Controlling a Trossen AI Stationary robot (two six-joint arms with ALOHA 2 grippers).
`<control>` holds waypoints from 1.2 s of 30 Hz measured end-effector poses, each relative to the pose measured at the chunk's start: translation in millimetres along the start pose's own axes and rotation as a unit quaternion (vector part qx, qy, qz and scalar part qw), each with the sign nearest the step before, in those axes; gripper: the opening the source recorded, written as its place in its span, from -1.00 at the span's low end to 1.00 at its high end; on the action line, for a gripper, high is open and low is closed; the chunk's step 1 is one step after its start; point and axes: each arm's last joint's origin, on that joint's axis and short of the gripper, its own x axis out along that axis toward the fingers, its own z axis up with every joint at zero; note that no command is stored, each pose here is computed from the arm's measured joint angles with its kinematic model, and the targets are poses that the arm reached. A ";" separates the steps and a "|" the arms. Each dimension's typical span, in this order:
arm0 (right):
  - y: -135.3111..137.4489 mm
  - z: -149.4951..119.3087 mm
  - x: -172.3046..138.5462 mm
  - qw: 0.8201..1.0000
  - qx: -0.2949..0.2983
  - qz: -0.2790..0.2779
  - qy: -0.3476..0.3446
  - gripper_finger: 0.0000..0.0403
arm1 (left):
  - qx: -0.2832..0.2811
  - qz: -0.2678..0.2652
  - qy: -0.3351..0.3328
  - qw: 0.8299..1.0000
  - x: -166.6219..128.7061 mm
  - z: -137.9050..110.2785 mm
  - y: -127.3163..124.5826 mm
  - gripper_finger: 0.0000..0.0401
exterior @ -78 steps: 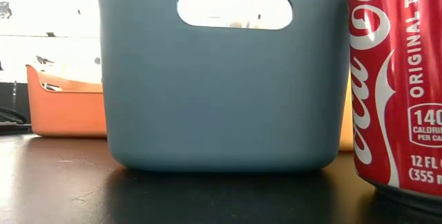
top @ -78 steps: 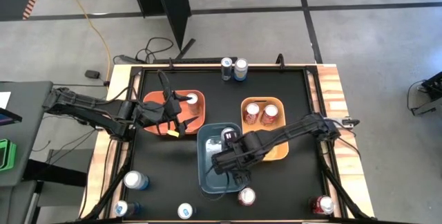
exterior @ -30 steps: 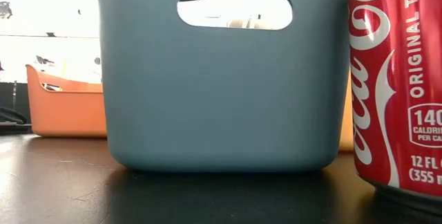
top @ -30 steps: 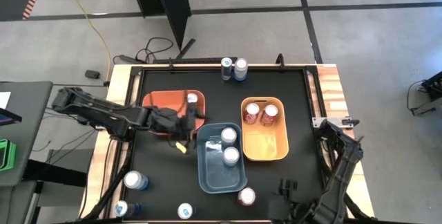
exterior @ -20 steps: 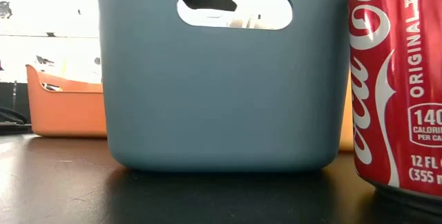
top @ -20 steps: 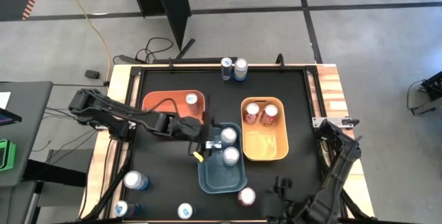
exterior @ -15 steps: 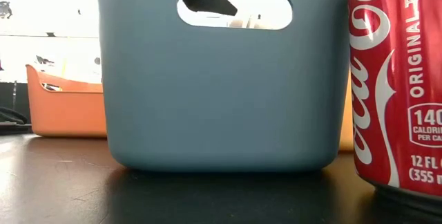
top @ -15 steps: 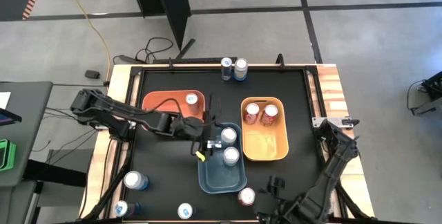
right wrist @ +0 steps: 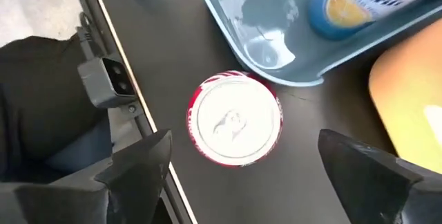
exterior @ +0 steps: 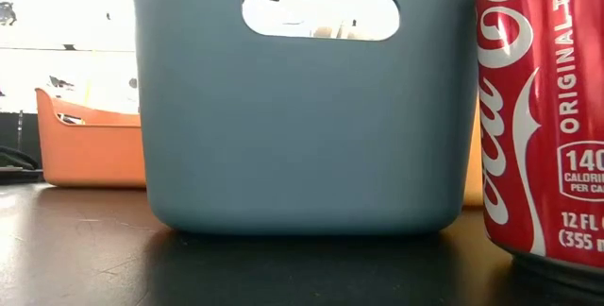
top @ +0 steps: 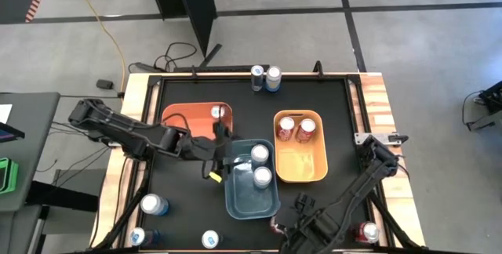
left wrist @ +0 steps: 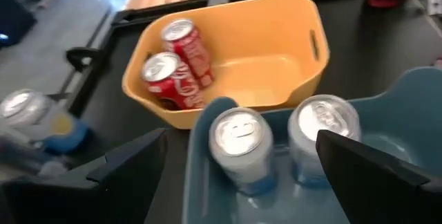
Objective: Sort soda cans
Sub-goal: Put the left red-white soda can into the yellow bin
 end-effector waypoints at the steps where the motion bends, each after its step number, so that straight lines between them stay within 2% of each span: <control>1: -0.6 0.5 4.0 1.000 0.002 0.001 0.007 0.91 | 0.001 0.004 -0.002 1.000 -3.2 -1.1 1.4 0.83; 4: -1.7 0.7 13.2 1.000 -0.001 0.003 0.024 0.94 | -0.005 0.006 -0.013 1.000 -15.1 -5.4 7.3 0.83; 9: -0.5 6.7 20.8 1.000 -0.010 0.020 0.013 0.98 | -0.025 0.031 -0.031 0.999 -34.9 -16.5 19.9 0.83; 19: -11.5 17.2 44.3 0.999 -0.011 0.015 0.039 0.98 | -0.053 0.033 -0.071 0.995 -62.0 -32.4 33.5 0.83; 31: -17.8 18.0 64.7 0.996 -0.013 0.030 0.079 0.99 | -0.058 0.037 -0.073 0.995 -65.4 -32.6 35.4 0.83; 36: -19.7 12.5 86.0 0.994 -0.006 0.050 0.096 0.99 | -0.057 0.037 -0.072 0.995 -65.4 -32.8 35.4 0.83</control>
